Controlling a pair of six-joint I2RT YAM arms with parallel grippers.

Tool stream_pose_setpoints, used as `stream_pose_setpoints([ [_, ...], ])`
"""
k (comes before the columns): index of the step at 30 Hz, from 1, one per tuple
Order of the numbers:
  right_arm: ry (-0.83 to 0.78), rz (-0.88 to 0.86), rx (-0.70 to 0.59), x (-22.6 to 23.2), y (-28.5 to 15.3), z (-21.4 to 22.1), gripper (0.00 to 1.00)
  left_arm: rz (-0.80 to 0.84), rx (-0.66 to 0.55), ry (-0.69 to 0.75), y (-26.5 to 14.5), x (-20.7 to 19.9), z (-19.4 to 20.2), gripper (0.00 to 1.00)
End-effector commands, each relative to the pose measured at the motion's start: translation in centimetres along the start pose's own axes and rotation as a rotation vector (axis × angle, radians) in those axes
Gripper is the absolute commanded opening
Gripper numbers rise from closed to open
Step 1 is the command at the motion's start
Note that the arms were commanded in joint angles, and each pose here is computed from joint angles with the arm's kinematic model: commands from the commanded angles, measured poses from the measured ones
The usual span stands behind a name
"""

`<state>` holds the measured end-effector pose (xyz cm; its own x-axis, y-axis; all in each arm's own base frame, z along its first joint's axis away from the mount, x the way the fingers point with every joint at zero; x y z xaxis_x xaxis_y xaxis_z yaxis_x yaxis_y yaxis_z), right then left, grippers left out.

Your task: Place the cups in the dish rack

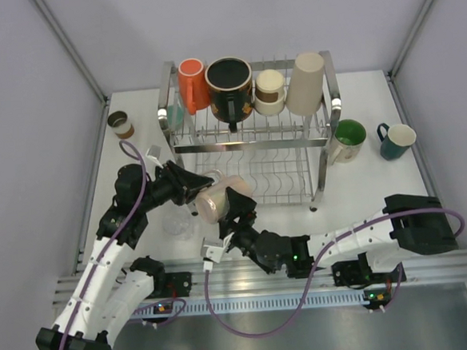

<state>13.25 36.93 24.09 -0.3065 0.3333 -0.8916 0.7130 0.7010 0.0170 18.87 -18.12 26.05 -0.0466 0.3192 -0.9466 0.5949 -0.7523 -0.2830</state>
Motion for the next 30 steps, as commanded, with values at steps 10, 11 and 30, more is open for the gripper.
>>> stream_pose_setpoints([
  [10,0.312,0.077,-0.118,-2.6,0.9,-3.2,0.00,0.098,0.134,-0.092,-0.1,-4.0,1.2,0.00],
  [11,0.338,0.089,-0.112,-2.7,0.9,-3.1,0.00,0.100,0.133,-0.098,-0.1,-4.2,1.1,0.00],
  [30,0.490,0.251,-0.030,-5.6,0.5,2.1,0.00,0.093,0.048,-0.144,0.7,-6.0,-1.0,0.44],
])
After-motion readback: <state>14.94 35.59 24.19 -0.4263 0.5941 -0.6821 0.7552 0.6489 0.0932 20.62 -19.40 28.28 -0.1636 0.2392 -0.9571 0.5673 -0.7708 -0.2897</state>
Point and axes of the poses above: each gripper's point midway between its finger pads, its own y axis out along the fingers, its own x axis along the line the jaws close on, z = x × y, the point moved 2 cm from there along -y, back along the fingers
